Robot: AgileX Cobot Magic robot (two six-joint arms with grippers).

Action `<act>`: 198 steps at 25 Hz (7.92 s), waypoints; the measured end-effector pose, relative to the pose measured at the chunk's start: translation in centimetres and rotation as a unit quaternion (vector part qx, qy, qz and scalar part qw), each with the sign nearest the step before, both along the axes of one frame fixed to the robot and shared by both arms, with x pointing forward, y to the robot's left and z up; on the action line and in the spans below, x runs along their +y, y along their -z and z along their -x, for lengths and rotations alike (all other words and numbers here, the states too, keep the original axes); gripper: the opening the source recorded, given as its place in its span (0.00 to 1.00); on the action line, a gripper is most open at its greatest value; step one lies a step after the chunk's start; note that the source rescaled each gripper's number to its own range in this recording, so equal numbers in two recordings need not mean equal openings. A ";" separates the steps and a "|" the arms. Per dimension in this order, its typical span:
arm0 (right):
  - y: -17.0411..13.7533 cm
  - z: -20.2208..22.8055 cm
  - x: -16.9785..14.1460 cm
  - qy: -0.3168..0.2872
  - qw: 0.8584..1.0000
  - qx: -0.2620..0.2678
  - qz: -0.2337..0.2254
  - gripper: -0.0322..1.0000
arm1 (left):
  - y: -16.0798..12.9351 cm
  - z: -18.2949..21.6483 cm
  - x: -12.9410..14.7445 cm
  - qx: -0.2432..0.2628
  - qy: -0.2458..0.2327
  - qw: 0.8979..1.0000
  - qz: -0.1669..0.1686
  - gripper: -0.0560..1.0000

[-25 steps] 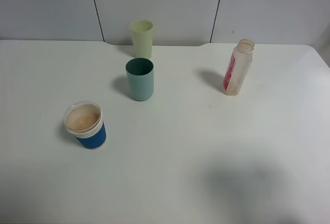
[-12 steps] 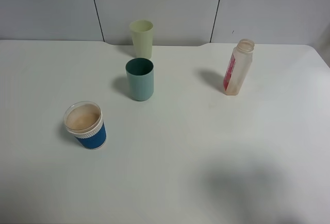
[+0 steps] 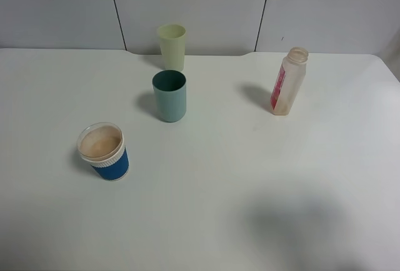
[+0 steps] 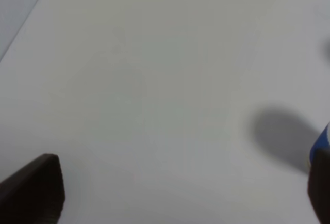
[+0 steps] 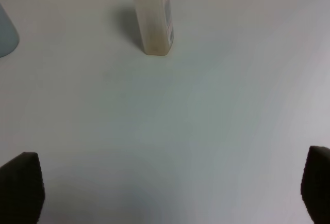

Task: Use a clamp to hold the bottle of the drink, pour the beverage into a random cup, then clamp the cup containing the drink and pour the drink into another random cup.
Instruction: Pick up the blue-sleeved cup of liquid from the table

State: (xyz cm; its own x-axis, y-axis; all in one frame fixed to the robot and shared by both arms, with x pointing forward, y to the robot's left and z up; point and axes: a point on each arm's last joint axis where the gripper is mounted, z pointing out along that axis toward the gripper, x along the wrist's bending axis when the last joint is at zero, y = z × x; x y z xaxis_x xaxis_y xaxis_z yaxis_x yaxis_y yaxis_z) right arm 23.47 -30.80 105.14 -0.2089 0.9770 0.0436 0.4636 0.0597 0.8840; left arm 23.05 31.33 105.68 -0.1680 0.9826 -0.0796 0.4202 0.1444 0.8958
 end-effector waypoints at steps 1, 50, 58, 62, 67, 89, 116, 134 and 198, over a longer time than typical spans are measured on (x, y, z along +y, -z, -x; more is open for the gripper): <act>0.0 0.0 0.0 0.000 1.000 0.000 0.000 1.00 | 0.0 0.0 0.0 0.000 0.000 1.000 0.000 0.89; 0.0 0.2 1.3 0.117 0.993 -0.002 0.018 1.00 | 0.0 0.0 0.0 0.000 0.000 1.000 0.000 0.89; 0.0 0.2 1.3 0.117 0.993 -0.002 0.018 1.00 | 0.0 0.0 0.0 0.000 0.000 1.000 0.000 0.89; 0.0 0.2 1.3 0.117 0.993 -0.002 0.018 1.00 | 0.0 0.0 0.0 0.000 0.000 1.000 0.000 0.89; 0.0 0.2 1.3 0.117 0.993 -0.002 0.018 1.00 | 0.0 0.0 0.0 0.000 0.000 1.000 0.000 0.89; 0.0 0.2 1.3 0.117 0.993 -0.003 0.018 1.00 | -2.6 -0.6 -1.1 -0.125 0.052 0.990 0.038 0.89; 0.0 0.2 1.3 0.117 0.993 -0.003 0.018 1.00 | -0.7 -8.4 -3.5 0.046 0.228 0.972 -0.028 0.87; 0.0 0.2 1.3 0.117 0.993 -0.003 0.018 1.00 | 0.8 -11.3 -5.3 0.040 0.273 0.961 -0.002 0.75; 0.0 0.2 1.3 0.117 0.993 -0.003 0.018 1.00 | 11.6 -9.7 -3.8 0.028 0.203 0.979 0.001 0.42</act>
State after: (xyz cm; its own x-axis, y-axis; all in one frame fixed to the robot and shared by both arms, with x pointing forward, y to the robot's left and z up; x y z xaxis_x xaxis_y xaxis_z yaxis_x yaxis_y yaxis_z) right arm 23.32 -29.55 105.13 0.0233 0.9997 0.0081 0.4637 -0.0180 0.8858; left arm 32.78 27.58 94.05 0.2321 0.9691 -0.0840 0.4915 -0.0423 0.8698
